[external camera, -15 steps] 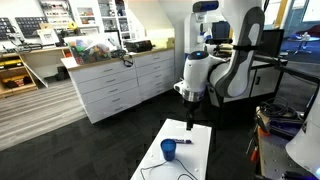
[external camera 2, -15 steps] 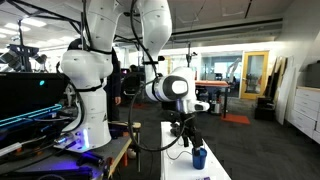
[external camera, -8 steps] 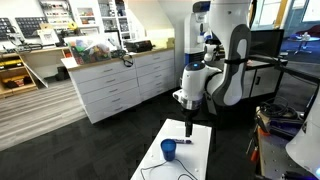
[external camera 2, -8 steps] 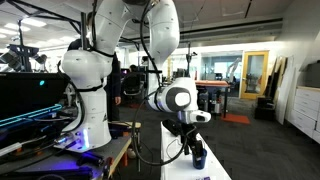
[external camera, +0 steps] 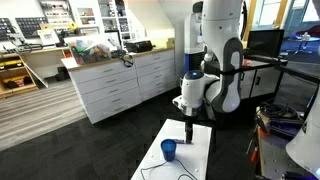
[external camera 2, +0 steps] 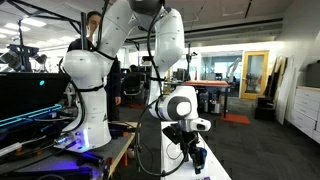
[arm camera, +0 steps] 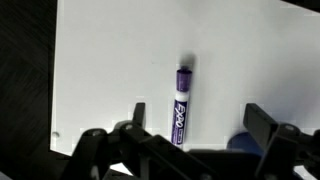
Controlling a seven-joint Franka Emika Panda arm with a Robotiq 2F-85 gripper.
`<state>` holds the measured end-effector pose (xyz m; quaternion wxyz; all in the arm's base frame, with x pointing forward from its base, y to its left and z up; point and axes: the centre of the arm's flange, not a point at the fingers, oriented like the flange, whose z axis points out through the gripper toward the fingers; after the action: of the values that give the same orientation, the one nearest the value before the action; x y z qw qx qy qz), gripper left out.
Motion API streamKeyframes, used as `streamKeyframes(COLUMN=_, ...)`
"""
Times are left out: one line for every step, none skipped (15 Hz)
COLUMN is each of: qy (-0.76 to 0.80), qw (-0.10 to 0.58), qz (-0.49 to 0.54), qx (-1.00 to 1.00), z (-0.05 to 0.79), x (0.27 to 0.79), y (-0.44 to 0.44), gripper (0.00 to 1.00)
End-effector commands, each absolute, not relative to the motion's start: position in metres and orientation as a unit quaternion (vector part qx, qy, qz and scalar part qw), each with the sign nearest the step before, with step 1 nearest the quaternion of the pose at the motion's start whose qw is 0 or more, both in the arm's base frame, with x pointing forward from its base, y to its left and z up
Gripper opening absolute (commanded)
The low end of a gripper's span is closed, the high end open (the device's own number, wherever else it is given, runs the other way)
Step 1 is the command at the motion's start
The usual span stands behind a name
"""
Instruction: Pick the marker and put it in the cup
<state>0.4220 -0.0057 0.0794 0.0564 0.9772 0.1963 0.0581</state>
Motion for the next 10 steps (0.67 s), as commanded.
streamKeyframes(qy=0.191, qw=0.046, qz=0.064, qx=0.978, z=0.059, x=0.421, y=-0.004, gripper=1.0)
streamKeyframes(qy=0.192, qw=0.044, qz=0.065, qx=0.978, z=0.056, x=0.421, y=-0.004, gripper=1.0)
streamKeyframes(qy=0.196, qw=0.042, qz=0.065, qx=0.977, z=0.052, x=0.421, y=-0.004, gripper=1.0)
streamKeyframes(qy=0.199, qw=0.04, qz=0.066, qx=0.977, z=0.049, x=0.421, y=-0.003, gripper=1.0)
streamKeyframes(qy=0.204, qw=0.04, qz=0.065, qx=0.976, z=0.045, x=0.421, y=-0.002, gripper=1.0)
streamKeyframes(qy=0.208, qw=0.039, qz=0.066, qx=0.975, z=0.043, x=0.422, y=-0.002, gripper=1.0)
streamKeyframes(qy=0.213, qw=0.039, qz=0.065, qx=0.974, z=0.04, x=0.422, y=-0.001, gripper=1.0)
streamKeyframes(qy=0.215, qw=0.038, qz=0.065, qx=0.974, z=0.037, x=0.423, y=-0.001, gripper=1.0)
streamKeyframes(qy=0.217, qw=0.038, qz=0.063, qx=0.973, z=0.035, x=0.423, y=-0.001, gripper=1.0)
streamKeyframes(qy=0.219, qw=0.038, qz=0.062, qx=0.973, z=0.033, x=0.424, y=-0.001, gripper=1.0)
